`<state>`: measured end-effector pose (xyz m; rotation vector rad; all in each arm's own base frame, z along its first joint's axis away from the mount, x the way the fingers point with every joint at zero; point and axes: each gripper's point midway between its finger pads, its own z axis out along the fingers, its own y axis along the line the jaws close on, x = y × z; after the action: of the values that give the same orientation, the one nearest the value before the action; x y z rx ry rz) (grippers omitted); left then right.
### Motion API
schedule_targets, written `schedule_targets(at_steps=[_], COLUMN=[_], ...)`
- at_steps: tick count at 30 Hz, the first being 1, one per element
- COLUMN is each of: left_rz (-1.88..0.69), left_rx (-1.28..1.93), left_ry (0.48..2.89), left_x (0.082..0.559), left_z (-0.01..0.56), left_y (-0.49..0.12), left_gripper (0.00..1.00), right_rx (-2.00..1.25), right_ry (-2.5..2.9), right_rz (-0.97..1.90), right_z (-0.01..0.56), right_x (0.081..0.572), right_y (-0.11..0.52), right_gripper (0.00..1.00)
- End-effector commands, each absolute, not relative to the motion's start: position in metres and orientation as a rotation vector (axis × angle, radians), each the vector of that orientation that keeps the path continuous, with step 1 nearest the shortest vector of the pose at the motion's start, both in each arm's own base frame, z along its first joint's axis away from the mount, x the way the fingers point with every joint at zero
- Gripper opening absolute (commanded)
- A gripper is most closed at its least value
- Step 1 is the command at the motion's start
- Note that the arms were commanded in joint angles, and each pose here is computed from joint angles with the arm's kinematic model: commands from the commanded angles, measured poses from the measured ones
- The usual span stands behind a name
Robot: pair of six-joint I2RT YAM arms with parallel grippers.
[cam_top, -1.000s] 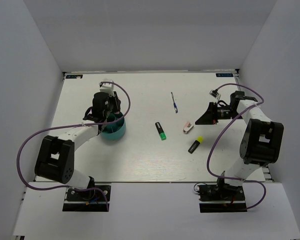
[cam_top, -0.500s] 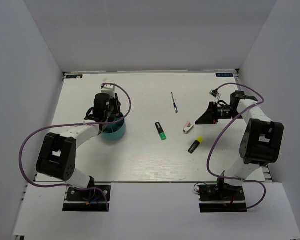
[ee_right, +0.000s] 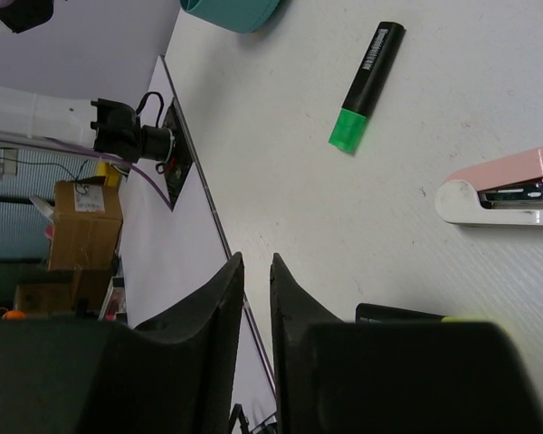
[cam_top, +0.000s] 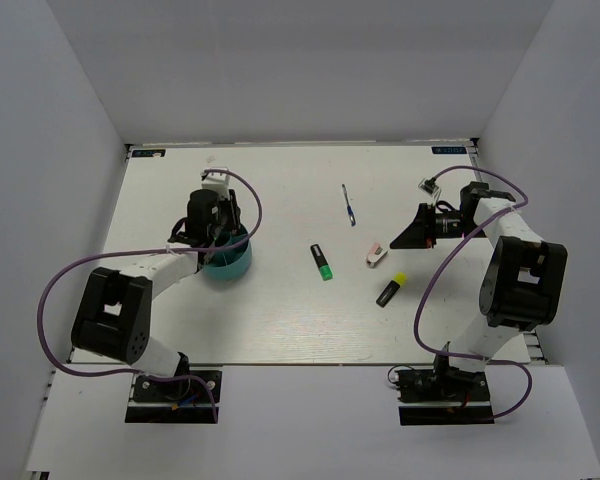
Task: Sort the stationery into containers
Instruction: Place the pen in the storage box.
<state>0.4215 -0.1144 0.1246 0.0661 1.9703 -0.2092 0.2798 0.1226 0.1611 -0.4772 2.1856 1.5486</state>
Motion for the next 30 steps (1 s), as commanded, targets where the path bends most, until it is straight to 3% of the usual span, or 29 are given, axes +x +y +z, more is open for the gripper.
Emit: schedule_targets(at_steps=[1,5,18,21,22,25,26,28,29,30], left_rz=[-0.198,-0.2,-0.277,-0.321,-0.329,-0.432,-0.456,-0.532,-0.558,-0.555], left_rx=[0.056,0.051,0.095,0.133,0.155,0.213,0.228,0.287,0.322,0.334], left_ry=[1.938,1.932,1.843,1.799,1.844,1.836,1.97,2.024,2.061,2.128], left_x=[0.418,0.416,0.398,0.39,0.382,0.371,0.353,0.336,0.323,0.311], left_z=[0.139,0.143,0.189,0.215,0.209,0.24,0.217,0.229,0.235,0.226], left_y=[-0.109,-0.108,-0.123,-0.136,-0.141,-0.167,-0.168,-0.186,-0.195,-0.192], left_gripper=[0.44,0.53,0.57,0.41,0.24,0.11,0.13,0.31,0.61,0.69], right_rx=[-0.506,-0.513,-0.548,-0.561,-0.575,-0.601,-0.626,-0.622,-0.6,-0.609], right_ry=[2.127,2.123,2.184,2.303,2.319,2.385,2.32,2.255,2.224,2.183], right_rz=[1.549,1.549,1.457,1.214,1.113,0.641,0.452,0.288,0.28,0.284], right_z=[0.175,0.177,0.171,0.15,0.151,0.134,0.138,0.138,0.144,0.147], right_x=[0.286,0.284,0.287,0.303,0.307,0.341,0.366,0.382,0.387,0.394], right_y=[0.123,0.123,0.118,0.105,0.1,0.07,0.058,0.049,0.052,0.055], right_gripper=[0.22,0.24,0.26,0.31,0.34,0.73,0.9,0.9,0.9,0.9])
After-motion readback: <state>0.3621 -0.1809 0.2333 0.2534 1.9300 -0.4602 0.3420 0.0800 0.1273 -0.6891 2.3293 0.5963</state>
